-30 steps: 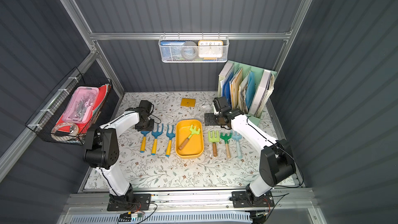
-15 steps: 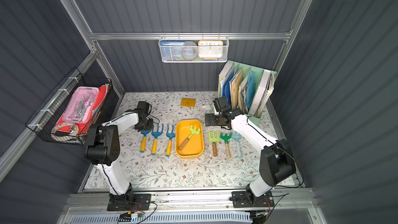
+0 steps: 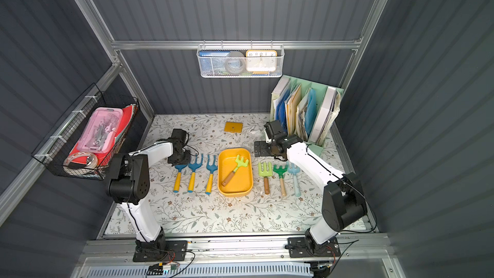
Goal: Take the hand rake out of the storage box
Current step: Place the rake at the center of the board, then pick up the rake from the storage box.
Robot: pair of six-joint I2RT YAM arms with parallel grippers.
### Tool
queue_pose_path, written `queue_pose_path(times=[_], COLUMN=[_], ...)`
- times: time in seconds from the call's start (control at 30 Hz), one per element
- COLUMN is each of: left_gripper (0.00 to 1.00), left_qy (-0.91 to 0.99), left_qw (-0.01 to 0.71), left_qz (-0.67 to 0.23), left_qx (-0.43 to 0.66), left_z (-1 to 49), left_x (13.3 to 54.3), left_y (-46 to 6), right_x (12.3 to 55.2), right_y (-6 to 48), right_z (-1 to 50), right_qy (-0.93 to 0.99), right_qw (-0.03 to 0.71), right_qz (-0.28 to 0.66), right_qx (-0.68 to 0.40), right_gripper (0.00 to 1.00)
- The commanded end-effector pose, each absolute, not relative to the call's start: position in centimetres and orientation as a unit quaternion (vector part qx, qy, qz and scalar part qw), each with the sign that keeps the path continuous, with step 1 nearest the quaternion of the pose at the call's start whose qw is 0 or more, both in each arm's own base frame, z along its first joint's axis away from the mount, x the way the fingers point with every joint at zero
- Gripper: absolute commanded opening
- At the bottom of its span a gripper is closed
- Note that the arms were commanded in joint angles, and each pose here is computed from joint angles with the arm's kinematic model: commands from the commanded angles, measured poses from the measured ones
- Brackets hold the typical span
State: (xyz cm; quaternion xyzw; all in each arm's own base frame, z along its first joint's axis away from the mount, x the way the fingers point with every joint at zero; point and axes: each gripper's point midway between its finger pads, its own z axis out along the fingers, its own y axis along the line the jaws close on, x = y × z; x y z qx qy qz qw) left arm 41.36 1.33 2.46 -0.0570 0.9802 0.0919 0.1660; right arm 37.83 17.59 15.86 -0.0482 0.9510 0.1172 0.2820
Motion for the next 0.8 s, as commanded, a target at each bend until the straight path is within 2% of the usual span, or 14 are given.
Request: queue_pose_path(times=[0.0,0.2,0.5,0.63,0.77], left_gripper=[0.29,0.31,0.37,0.39,0.41], left_qy=[0.981,0.977,0.956,0.940,0.926], left_qw=[0.150,0.166,0.276,0.330,0.366], left_qz=[0.111,0.123,0.052,-0.033,-0.080], left_qx=[-0.048,-0.059,-0.085,-0.078,-0.047], left_z=[2.5,3.7,13.0,17.5,20.6], left_x=[40.3,41.0,43.8,42.9,40.9], left_y=[2.0,2.6,0.7,-2.8,-7.7], right_x=[37.9,37.8,37.8,37.9,38.0], right_y=[17.9,17.7,16.9,16.2,15.3], right_z=[16.0,16.0,16.1,16.1,16.1], right_qy=[0.952,0.952,0.952,0.952,0.952], right_qw=[0.280,0.281,0.288,0.292,0.296], right_qz=[0.114,0.109,0.092,0.079,0.076], right_qx=[-0.055,-0.056,-0.050,-0.043,-0.029], right_gripper=[0.99,0.99,0.99,0.99,0.99])
